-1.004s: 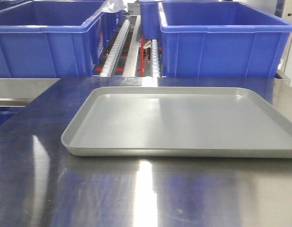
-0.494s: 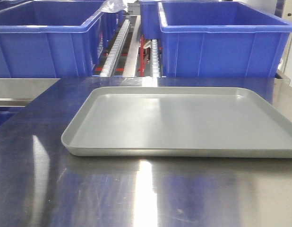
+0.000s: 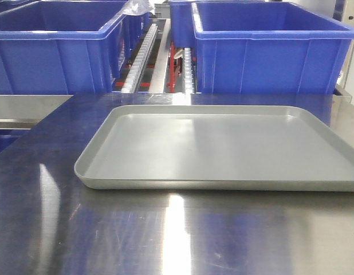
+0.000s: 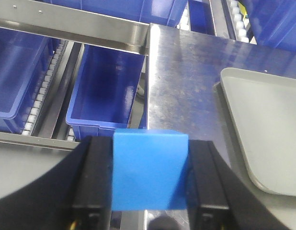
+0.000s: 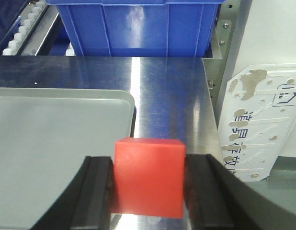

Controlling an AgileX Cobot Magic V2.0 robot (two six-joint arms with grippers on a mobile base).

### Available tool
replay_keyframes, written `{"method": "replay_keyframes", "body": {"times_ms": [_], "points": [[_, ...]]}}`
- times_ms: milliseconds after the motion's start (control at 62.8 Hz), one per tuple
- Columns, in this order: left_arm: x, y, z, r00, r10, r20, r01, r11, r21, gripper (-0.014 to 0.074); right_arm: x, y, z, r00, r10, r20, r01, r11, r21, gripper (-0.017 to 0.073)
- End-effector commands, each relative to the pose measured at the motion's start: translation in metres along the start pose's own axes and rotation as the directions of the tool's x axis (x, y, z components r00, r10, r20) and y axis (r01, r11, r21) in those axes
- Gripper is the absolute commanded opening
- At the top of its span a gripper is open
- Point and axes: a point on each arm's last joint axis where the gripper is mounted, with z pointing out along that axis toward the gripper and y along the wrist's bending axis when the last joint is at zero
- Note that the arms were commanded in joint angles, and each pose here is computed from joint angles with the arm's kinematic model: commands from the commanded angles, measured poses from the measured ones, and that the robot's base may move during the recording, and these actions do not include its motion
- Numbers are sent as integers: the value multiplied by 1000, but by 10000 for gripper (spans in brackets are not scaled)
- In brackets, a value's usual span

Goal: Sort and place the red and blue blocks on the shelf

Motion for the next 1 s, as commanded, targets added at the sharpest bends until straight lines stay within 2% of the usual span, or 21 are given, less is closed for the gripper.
{"method": "replay_keyframes", "body": {"times_ms": [0,303,526,988], "points": [[-14,-4,-2,995,-1,104,-2,1000,28,125,-17,1,-3,993,-6,115,6,1000,-3,57],[-4,-1,3,996,0,85,-2,1000,23,125,-17,1,-3,993,-6,115,6,1000,-3,57],[-5,0,3,995,32,96,-33,999,10,125,-17,1,-3,993,-6,115,6,1000,-3,57],[-5,0,3,995,34,93,-35,999,8,125,-17,1,-3,993,-6,115,6,1000,-3,57]]}}
